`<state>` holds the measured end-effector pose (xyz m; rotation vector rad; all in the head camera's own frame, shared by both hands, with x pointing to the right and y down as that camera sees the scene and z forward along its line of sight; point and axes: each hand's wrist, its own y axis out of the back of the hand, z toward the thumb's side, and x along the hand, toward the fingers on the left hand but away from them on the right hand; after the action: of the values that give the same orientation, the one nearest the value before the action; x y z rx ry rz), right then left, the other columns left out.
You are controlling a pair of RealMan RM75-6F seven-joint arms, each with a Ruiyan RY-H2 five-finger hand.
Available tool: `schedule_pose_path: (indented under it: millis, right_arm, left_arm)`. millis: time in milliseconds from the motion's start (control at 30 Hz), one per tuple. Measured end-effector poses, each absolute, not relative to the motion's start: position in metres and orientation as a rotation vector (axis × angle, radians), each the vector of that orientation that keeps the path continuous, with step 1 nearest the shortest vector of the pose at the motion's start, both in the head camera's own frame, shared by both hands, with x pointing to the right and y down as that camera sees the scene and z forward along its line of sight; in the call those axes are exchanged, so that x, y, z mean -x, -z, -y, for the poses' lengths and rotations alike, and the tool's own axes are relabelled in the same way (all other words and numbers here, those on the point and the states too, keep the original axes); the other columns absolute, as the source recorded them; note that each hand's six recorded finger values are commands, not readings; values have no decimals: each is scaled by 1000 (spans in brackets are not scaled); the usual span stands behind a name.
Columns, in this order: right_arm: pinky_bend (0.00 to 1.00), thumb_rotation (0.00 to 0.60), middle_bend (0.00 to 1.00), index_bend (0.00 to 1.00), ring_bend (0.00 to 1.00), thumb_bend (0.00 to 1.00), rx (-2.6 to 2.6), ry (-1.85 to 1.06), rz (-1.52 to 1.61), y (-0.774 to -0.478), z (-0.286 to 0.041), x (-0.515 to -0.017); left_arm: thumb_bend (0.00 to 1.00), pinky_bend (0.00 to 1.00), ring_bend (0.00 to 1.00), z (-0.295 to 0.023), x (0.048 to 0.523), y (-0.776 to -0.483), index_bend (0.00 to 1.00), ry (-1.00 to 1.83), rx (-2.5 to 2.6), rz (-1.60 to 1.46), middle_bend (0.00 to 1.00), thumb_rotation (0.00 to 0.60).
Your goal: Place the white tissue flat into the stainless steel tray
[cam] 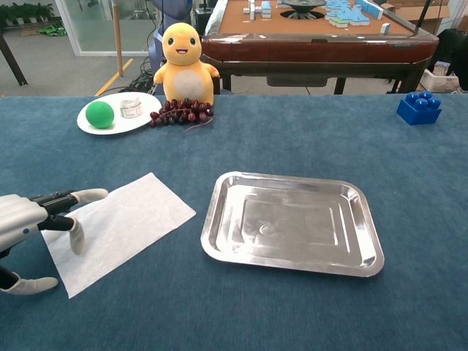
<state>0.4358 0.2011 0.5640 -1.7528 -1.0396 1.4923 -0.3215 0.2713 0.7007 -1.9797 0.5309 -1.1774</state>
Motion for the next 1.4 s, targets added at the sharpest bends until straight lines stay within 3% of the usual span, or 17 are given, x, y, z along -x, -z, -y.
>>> schedule_pose_path:
  millis: [733,1033,1400]
  right_arm:
    - [366,600,415,477,274,461,1751,-1492,1042,-563,-201,-437]
    - [367,600,415,477,274,461,1750,-1494,1043,-563,-201,-437]
    - [367,600,415,477,274,461,1749,-1493,1046,-563,-200,-437]
  left_arm:
    - [215,152,0,-274,317,-706,497,1181,2005,-544,0,600]
    - [321,152,0,-274,316,-707,513,1183,2018,-561,0,600]
    - [361,153,0,-274,314,-706,528,1179,2038,-585,0,600]
